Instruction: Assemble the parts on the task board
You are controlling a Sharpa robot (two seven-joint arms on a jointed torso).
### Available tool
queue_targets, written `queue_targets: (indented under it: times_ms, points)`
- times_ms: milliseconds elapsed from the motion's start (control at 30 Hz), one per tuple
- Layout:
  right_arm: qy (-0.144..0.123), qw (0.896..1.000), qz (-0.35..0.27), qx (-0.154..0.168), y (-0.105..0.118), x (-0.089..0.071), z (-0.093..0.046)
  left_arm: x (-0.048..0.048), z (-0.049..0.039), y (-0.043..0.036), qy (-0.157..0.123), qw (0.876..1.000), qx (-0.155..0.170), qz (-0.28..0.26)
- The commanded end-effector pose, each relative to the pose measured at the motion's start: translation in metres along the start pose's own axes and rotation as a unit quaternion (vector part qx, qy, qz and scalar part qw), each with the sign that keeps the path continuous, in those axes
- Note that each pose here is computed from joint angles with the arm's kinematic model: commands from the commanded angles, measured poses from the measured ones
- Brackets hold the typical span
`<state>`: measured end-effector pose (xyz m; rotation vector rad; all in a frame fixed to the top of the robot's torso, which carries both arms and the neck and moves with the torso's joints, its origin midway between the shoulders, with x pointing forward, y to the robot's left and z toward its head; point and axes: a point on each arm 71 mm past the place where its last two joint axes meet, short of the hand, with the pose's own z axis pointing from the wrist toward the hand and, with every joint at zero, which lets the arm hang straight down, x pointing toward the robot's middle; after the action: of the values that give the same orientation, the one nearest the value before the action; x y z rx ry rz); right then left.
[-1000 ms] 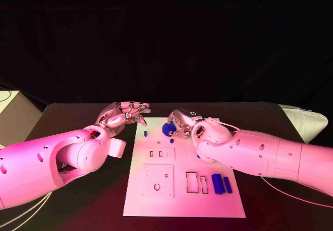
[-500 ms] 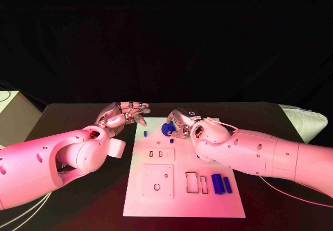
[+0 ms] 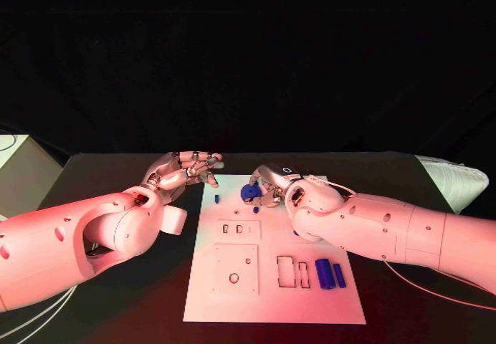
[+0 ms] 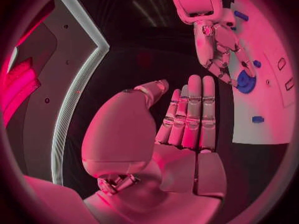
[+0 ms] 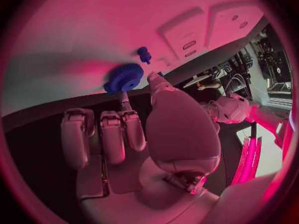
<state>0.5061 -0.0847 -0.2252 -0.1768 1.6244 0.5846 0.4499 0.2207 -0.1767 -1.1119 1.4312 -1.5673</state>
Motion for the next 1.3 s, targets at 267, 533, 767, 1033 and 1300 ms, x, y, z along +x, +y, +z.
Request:
queue_targets:
  times_ms: [267,533,767,1033,1300]
  points:
    - [0.037,0.999,0.006,0.010,-0.007,0.004,-0.002,0.0016,0.0003,-0.0009,0.010,1.000,0.003,-0.004]
    - [0.046,0.999,0.014,0.020,-0.012,0.004,-0.007,0.0012,0.0002,-0.0009,0.010,1.000,0.002,-0.004]
    - [0.018,0.999,0.027,0.017,-0.015,-0.002,-0.017,0.0007,0.0000,-0.0010,0.009,1.000,0.002,-0.004]
    - [-0.042,0.998,0.050,0.007,-0.024,-0.018,-0.036,-0.0010,-0.0001,-0.0009,0.007,1.000,0.003,-0.003]
    - [-0.072,0.993,0.095,0.015,-0.056,-0.049,-0.063,-0.0017,0.0003,-0.0006,0.006,1.000,0.003,-0.002]
